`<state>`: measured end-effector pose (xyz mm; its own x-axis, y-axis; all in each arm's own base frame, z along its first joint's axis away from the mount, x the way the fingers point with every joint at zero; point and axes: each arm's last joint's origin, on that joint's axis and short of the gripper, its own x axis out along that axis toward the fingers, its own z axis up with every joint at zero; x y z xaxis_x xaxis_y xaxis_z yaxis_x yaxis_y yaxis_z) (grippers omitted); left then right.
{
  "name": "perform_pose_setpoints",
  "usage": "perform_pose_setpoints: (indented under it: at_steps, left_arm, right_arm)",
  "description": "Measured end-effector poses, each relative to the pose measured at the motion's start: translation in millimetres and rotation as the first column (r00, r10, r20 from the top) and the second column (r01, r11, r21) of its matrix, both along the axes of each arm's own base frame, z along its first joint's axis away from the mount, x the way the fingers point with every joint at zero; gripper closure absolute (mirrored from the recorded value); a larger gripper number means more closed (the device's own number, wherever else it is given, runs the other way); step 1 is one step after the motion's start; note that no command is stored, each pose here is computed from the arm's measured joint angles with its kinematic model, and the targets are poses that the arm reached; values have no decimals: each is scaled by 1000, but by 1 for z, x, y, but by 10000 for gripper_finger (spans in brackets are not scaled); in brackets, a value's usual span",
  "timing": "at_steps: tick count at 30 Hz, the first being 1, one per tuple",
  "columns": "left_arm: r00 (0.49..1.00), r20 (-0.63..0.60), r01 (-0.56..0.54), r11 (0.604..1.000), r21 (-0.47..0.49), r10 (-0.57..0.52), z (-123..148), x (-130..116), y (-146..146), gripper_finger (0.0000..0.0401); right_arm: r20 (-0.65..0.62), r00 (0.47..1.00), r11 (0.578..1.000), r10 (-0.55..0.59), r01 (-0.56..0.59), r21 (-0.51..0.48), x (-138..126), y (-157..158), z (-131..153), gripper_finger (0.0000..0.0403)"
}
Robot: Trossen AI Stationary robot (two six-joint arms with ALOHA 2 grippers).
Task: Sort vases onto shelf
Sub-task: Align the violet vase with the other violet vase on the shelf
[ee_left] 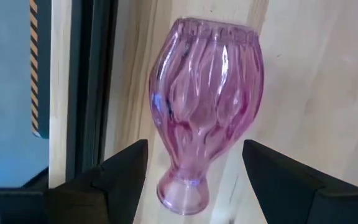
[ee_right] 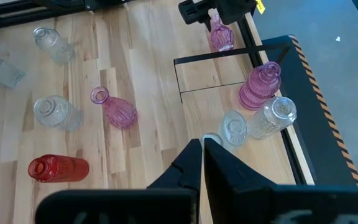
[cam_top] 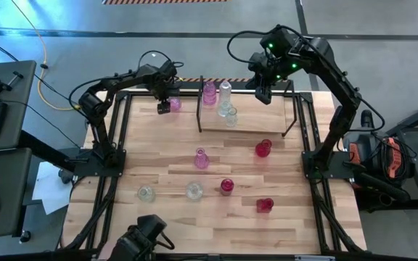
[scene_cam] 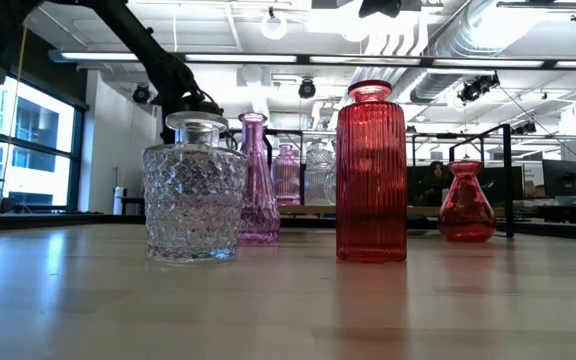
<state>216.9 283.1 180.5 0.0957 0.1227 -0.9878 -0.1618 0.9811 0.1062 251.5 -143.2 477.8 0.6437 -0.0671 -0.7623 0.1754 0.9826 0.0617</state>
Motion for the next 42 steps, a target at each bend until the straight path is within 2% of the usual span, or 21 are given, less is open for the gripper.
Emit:
perform_pose_setpoints:
  at_steps: [6, 18, 24, 33, 37, 42]
  left_arm:
    - [998, -14, -55, 998, -26, 55, -1, -1, -2, 156]
    - [986, -14, -168, 986, -17, 168, 0, 0, -3, 234]
    - [981, -19, -193, 981, 18, 194, -4, 8, -9, 245]
    - [959, 64, -280, 959, 54, 277, -4, 13, -6, 245]
    - [963, 17, -270, 960, 71, 270, -7, 15, -12, 246]
    - [970, -66, -236, 972, -7, 235, -14, 18, -25, 274]
  right_arm:
    - [0, 1000, 1000, -5, 5, 4, 0, 0, 0, 402]
    - [-1, 1000, 1000, 1, -1, 0, 0, 0, 0, 402]
    - [0, 1000, 1000, 4, -4, -4, -1, 1, 1, 402]
    - [17, 1000, 1000, -8, 9, -13, -9, 6, 7, 402]
    - [39, 999, 1000, -8, 9, -26, -16, 10, 13, 402]
    - [60, 998, 998, -20, 23, -52, -27, 16, 20, 402]
